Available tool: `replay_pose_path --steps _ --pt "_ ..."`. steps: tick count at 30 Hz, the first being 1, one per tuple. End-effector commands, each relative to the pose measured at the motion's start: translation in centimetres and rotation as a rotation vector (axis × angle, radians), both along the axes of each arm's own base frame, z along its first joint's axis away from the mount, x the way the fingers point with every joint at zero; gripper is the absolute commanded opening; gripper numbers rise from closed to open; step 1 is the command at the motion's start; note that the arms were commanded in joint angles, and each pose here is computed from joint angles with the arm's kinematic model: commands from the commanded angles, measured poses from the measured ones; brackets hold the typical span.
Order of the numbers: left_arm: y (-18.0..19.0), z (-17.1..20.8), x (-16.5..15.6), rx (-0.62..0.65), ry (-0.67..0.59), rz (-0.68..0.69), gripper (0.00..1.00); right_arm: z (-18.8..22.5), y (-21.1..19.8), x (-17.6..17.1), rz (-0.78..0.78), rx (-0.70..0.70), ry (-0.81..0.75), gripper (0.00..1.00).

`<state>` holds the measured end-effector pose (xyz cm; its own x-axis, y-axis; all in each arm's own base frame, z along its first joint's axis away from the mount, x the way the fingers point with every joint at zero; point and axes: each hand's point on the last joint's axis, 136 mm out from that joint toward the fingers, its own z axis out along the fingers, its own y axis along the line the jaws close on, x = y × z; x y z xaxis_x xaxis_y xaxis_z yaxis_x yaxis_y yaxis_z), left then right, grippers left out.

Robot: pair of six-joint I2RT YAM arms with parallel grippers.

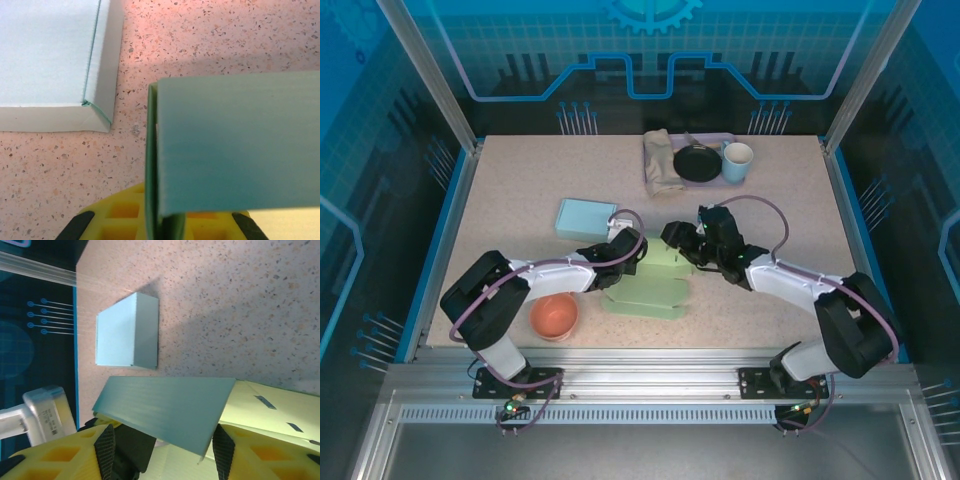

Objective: Fold the paper box

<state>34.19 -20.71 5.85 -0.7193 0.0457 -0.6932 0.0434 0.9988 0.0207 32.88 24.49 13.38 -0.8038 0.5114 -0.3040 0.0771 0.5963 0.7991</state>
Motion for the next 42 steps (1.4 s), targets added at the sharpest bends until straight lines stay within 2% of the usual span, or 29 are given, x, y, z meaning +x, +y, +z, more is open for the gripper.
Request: replay_pose_path --steps 1,4,8,14,20,25,35,42 --pt "0.0 0.5 -0.4 -0.001 -0.016 0.004 0.07 3.4 -0.1 0.2 -0.001 0.018 -0.079 0.56" --pt "0.4 0.5 -0.3 0.011 -0.015 0.026 0.07 2.1 -1.5 -1.2 0.034 -0.153 -0.035 0.56" --pt "0.7 0.6 -0.2 0.012 -0.012 0.047 0.08 0.0 -3.9 -3.3 0.061 -0.312 0.029 0.56" --pt "0.8 0.7 -0.1 0.005 -0.006 0.061 0.08 -3.2 -5.1 -5.7 0.147 -0.432 0.086 0.55" --pt "0.6 0.6 -0.2 -0.003 0.007 0.065 0.08 -4.7 -4.3 -5.8 0.217 -0.516 0.028 0.56" --pt "0.6 0.7 -0.3 -0.007 0.012 0.064 0.08 -5.7 -4.5 -4.7 0.188 -0.535 -0.024 0.56" --pt "0.6 0.8 -0.5 -0.018 0.020 0.064 0.08 -9.0 -3.9 -4.4 0.216 -0.549 0.037 0.56" --pt "0.6 0.6 -0.6 -0.024 0.025 0.071 0.08 -6.7 -0.2 -4.1 0.326 -0.454 -0.078 0.56"
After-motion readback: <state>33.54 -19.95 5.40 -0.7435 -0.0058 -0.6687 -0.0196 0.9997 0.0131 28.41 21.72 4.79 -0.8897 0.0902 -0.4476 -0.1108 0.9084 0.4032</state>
